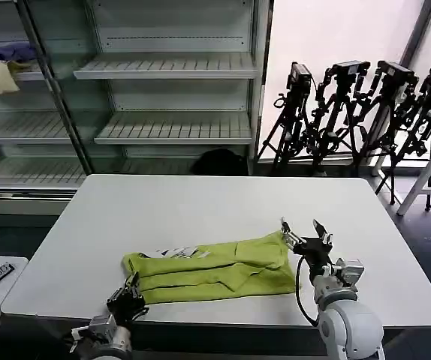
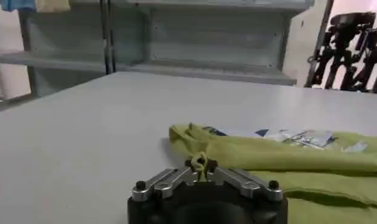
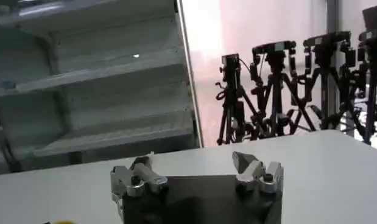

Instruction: Fold and organize the clothes.

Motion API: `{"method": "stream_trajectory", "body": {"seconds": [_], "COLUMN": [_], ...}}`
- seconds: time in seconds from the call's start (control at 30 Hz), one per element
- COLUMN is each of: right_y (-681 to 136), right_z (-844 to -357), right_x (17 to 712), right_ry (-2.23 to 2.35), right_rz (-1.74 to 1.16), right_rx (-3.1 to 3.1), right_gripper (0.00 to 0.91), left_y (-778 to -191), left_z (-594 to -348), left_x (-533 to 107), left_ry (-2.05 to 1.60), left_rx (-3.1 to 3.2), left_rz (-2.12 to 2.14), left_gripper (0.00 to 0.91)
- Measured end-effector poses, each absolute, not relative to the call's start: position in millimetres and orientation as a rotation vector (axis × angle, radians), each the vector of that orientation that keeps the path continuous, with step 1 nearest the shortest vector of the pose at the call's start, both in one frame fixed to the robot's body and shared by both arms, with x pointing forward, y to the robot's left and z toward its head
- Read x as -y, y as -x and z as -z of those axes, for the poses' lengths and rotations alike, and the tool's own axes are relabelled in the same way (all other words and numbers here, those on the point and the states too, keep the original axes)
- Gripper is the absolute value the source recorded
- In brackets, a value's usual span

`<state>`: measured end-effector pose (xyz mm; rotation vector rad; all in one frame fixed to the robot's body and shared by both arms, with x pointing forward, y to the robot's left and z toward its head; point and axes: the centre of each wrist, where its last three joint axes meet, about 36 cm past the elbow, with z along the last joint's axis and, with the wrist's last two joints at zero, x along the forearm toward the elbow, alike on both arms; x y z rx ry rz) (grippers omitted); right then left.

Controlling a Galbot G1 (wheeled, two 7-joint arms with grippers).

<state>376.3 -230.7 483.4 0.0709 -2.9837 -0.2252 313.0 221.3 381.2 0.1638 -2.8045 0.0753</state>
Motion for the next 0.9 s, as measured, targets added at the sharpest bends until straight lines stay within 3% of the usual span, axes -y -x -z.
{"method": "stream_trajectory", "body": {"seconds": [0.37,0.67,0.9], "right_y": [-376,-375,-376], "right_z": [-480,-473,-468], "right_x": [236,240,239], "right_ry": [-0.058,-0.044,-0.041], "right_rz": [0.22,0.212,0.221], "right_rx": [2.979,2.967,2.955], "right_gripper": [0.907,0.907,0.907], "left_y": [-330,-360,-379], "left_z": [-388,-407,-437], "left_x": [-263,-362,-439], "left_ry": [-0.197,-0.245,-0.285], "left_rx": [2.904,2.939,2.886], "left_rz": [0.114,0.489,0.809], "left_gripper": [0.0,0.0,0.0]}}
